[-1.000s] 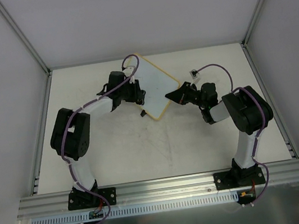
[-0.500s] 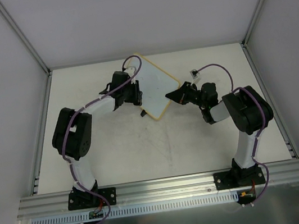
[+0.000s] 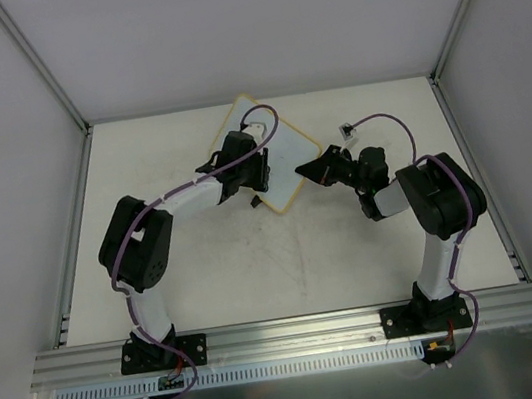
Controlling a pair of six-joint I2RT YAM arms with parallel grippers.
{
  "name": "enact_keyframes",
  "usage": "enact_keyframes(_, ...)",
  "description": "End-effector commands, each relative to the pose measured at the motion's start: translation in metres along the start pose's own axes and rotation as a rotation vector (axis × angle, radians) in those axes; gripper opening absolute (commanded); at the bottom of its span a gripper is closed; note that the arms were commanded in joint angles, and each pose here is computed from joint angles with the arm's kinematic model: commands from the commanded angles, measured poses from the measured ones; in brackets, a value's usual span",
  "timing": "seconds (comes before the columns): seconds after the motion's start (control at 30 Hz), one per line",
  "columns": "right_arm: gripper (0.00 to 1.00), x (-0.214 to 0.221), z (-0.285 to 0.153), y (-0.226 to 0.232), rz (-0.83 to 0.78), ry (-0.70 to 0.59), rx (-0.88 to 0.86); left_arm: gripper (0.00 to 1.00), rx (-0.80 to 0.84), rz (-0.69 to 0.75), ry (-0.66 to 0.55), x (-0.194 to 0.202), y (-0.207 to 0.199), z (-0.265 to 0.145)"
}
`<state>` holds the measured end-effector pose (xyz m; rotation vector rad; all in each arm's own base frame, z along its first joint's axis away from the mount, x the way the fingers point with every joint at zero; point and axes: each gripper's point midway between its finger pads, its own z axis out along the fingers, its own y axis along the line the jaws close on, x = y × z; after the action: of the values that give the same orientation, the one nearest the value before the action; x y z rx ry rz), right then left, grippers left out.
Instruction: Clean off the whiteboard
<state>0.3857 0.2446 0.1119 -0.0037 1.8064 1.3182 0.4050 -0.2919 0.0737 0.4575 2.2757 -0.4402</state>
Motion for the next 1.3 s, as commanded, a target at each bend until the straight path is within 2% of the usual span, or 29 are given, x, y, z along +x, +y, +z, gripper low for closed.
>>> enact_keyframes(0.0,0.0,-0.034,0.005,0.062,-0.16,-0.109,-0.219,0.0,0.315,0.056,0.128,0.046,-0.097,-0.007)
enact_keyframes(0.2,0.0,-0.034,0.005,0.062,-0.159,-0.108,-0.22,0.0,0.431,0.06,0.132,0.049,-0.116,-0.021)
enact_keyframes(0.3,0.0,-0.034,0.005,0.062,-0.158,-0.108,-0.221,0.0,0.404,0.064,0.117,0.044,-0.109,-0.014)
enact_keyframes(0.43,0.0,-0.034,0.004,0.063,-0.159,-0.107,-0.225,0.0,0.348,0.01,0.082,0.021,-0.081,0.0)
enact_keyframes(0.63,0.0,-0.035,0.004,0.066,-0.159,-0.109,-0.23,0.0,0.192,-0.068,-0.033,-0.035,-0.005,-0.001)
enact_keyframes(0.8,0.0,-0.034,0.004,0.066,-0.159,-0.108,-0.231,0.0,0.072,-0.016,-0.061,-0.064,0.027,0.002)
enact_keyframes(1.0,0.0,-0.034,0.005,0.065,-0.158,-0.107,-0.23,0.0,0.114,-0.011,-0.053,-0.073,0.015,0.01)
enact_keyframes(1.13,0.0,-0.034,0.005,0.065,-0.158,-0.107,-0.23,0.0,0.142,0.027,-0.041,-0.068,-0.007,0.016)
enact_keyframes(1.27,0.0,-0.033,0.006,0.064,-0.157,-0.105,-0.229,0.0,0.191,0.074,-0.02,-0.058,-0.049,0.018)
